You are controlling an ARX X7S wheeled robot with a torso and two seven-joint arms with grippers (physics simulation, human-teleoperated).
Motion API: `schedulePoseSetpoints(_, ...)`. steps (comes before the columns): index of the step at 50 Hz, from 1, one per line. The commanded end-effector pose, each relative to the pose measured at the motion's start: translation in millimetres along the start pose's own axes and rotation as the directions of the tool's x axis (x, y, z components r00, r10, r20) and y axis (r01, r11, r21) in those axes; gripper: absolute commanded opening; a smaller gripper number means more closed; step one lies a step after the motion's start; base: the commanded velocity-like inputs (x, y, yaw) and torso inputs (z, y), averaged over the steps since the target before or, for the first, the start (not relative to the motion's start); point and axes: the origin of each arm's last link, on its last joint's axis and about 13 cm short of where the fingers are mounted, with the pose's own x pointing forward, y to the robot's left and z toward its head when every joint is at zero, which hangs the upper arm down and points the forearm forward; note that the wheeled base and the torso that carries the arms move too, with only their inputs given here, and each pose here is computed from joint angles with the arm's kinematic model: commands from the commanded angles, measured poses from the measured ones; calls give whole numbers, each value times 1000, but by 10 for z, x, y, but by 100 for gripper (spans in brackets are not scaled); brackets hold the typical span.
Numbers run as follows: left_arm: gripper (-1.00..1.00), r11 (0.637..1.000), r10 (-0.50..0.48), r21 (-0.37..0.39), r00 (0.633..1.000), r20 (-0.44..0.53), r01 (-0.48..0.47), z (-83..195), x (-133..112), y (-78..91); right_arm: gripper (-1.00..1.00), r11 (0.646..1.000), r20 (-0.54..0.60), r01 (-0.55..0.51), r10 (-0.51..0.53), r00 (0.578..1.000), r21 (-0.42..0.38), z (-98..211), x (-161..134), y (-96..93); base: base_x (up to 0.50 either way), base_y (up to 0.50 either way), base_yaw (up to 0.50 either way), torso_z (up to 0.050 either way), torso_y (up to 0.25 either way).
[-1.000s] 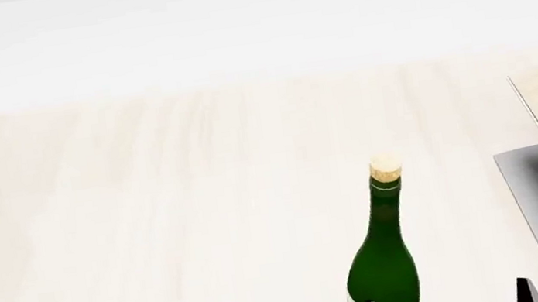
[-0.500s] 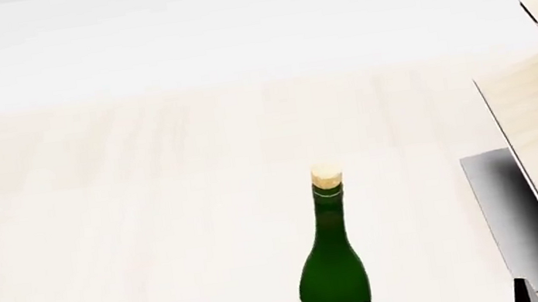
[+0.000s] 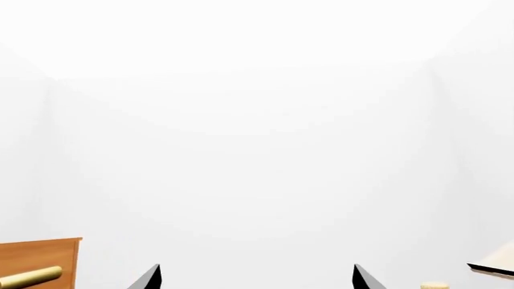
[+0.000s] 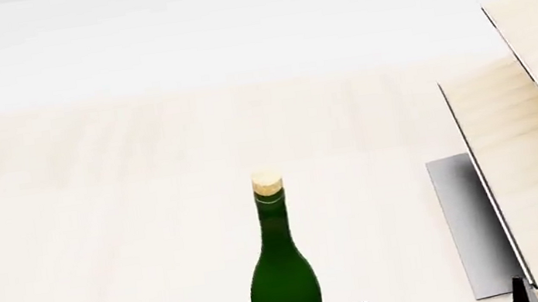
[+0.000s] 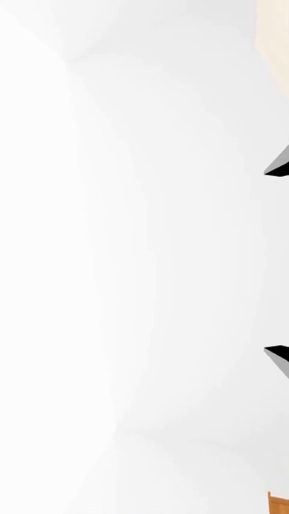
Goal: Put the wine bottle on the wine rack.
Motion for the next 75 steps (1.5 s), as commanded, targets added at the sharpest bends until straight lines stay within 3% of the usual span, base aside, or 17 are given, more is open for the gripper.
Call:
schedulePoseSetpoints(1, 100, 1000, 0, 0, 1000, 0, 0, 3, 1, 1, 100, 1000, -2, 0, 0, 1000, 0, -3, 1, 1, 0, -145, 0, 0, 0)
schedulePoseSetpoints(75, 100, 1000, -4, -1, 1000, -2, 4, 0, 2, -6, 100, 1000, -16, 0, 0, 1000, 3, -16, 3, 2, 0, -142, 0, 0, 0)
